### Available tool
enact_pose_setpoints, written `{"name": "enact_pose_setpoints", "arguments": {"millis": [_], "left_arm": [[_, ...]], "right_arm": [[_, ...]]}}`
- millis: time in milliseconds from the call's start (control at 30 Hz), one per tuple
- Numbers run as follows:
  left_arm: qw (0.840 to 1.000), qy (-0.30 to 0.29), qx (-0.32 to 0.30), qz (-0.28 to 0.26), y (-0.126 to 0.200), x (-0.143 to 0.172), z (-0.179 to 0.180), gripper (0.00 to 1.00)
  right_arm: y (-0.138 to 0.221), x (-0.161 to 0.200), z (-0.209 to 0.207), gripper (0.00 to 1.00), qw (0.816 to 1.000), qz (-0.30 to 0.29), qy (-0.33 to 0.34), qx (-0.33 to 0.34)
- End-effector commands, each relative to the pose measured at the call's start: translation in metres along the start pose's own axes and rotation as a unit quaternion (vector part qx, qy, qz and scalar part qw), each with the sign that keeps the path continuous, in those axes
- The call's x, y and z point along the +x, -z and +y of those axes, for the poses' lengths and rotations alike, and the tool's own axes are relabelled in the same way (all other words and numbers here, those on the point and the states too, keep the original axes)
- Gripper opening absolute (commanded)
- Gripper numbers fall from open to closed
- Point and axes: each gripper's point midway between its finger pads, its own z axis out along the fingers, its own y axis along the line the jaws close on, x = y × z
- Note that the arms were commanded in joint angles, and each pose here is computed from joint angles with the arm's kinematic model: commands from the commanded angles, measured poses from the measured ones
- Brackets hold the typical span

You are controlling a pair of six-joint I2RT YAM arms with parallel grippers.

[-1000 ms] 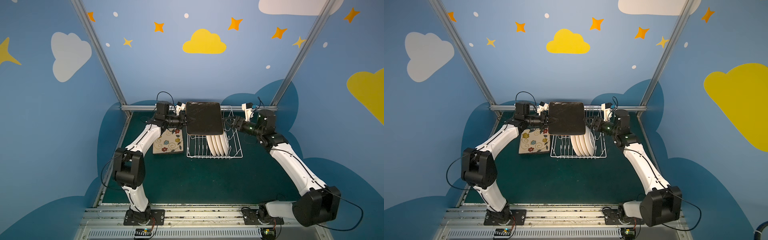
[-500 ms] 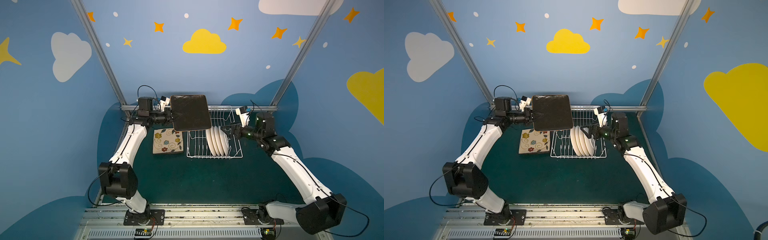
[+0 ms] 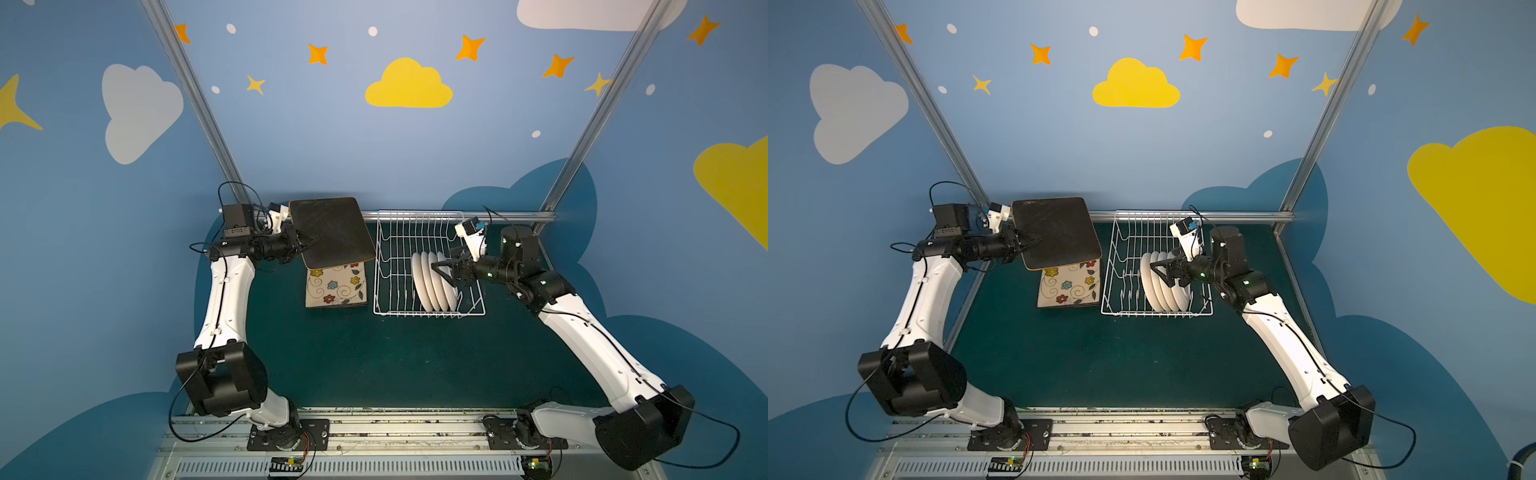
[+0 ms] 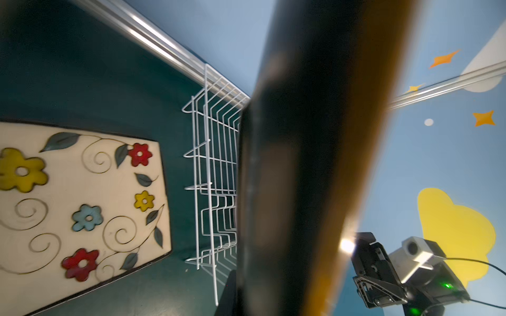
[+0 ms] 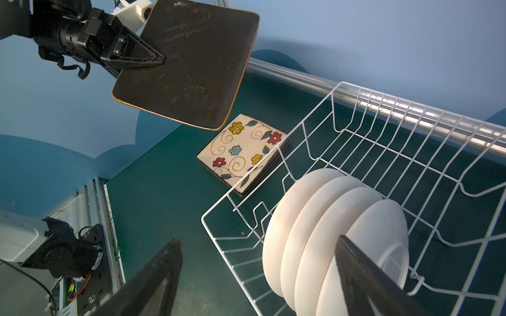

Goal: Unload the plates from the dish rack
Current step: Place the plate among the plates.

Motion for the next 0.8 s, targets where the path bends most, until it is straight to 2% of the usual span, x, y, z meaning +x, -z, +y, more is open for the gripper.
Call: {"name": "enact_pose_setpoints", "arguments": {"millis": [0, 367, 767], "left_arm": [[0.999, -0.041, 0.026, 0.003, 0.010, 0.005, -0.010, 0.03], [0.998, -0.003, -0.014, 0.057, -0.011, 0.022, 0.049, 0.03], [0.994, 0.002, -0.041, 0.104, -0.034, 0.026, 0.096, 0.03]], "right_arm": [[-0.003, -0.003, 0.005, 0.87, 1.000, 0.003, 0.026, -0.004], [-0.020, 0.013, 0.008, 0.87, 0.998, 0.039, 0.041, -0.002], [-0.027, 0.022, 0.011, 0.87, 0.997, 0.060, 0.053, -0.001]]}}
